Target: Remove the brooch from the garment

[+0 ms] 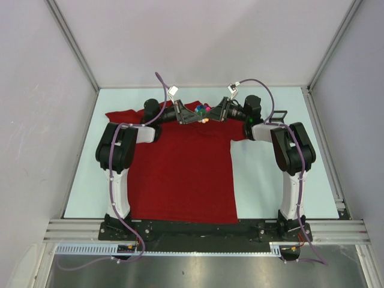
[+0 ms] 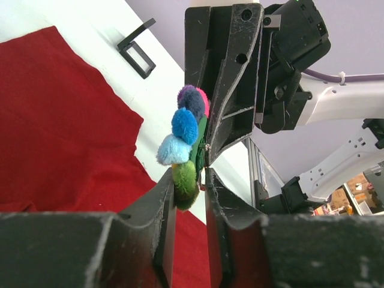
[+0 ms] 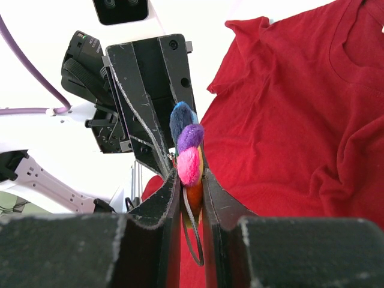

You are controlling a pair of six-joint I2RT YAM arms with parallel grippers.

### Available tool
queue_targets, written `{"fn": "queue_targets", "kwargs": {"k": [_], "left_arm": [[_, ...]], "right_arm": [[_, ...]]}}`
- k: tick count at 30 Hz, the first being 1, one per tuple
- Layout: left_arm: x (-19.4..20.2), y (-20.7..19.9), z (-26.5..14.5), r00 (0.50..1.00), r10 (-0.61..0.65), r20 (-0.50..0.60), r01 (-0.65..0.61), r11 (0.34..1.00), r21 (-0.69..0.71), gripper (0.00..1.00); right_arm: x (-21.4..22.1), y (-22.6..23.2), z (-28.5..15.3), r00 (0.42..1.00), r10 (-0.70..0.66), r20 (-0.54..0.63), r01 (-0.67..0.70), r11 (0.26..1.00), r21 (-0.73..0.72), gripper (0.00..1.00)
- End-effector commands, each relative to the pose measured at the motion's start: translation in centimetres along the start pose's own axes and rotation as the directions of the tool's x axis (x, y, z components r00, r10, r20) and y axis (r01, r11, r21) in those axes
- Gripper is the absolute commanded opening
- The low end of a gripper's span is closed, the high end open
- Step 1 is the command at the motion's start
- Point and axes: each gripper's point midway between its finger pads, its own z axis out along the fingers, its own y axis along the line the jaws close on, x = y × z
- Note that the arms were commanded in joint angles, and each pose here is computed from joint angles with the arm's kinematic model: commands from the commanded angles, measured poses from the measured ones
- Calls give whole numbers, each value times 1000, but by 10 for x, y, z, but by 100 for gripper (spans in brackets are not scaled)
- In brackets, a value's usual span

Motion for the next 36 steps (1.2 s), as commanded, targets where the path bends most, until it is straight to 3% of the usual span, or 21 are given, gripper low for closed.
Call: {"fn": "queue_targets", "kwargs": {"k": [1,11,24,29,36], "left_arm": [[-21,-38,4,988,149,34,-151,986,65,22],[-20,-43,4,990,136,31,-138,985,103,22],[-20,-52,7,990,139,28,-142,980,138,35],[-19,-49,6,990,140,26,-142,981,129,29],[-21,-46,5,990,138,35,-141,983,115,27]], "right_arm": [[-8,2,-2,999,-25,26,25,1000,12,0],[-6,7,-1,999,-34,17,34,999,-13,0],[-5,9,1,999,-41,13,41,999,-23,0],[-6,7,-1,999,-35,15,35,999,-15,0],[-7,3,-2,999,-28,22,28,1000,-2,0]]}}
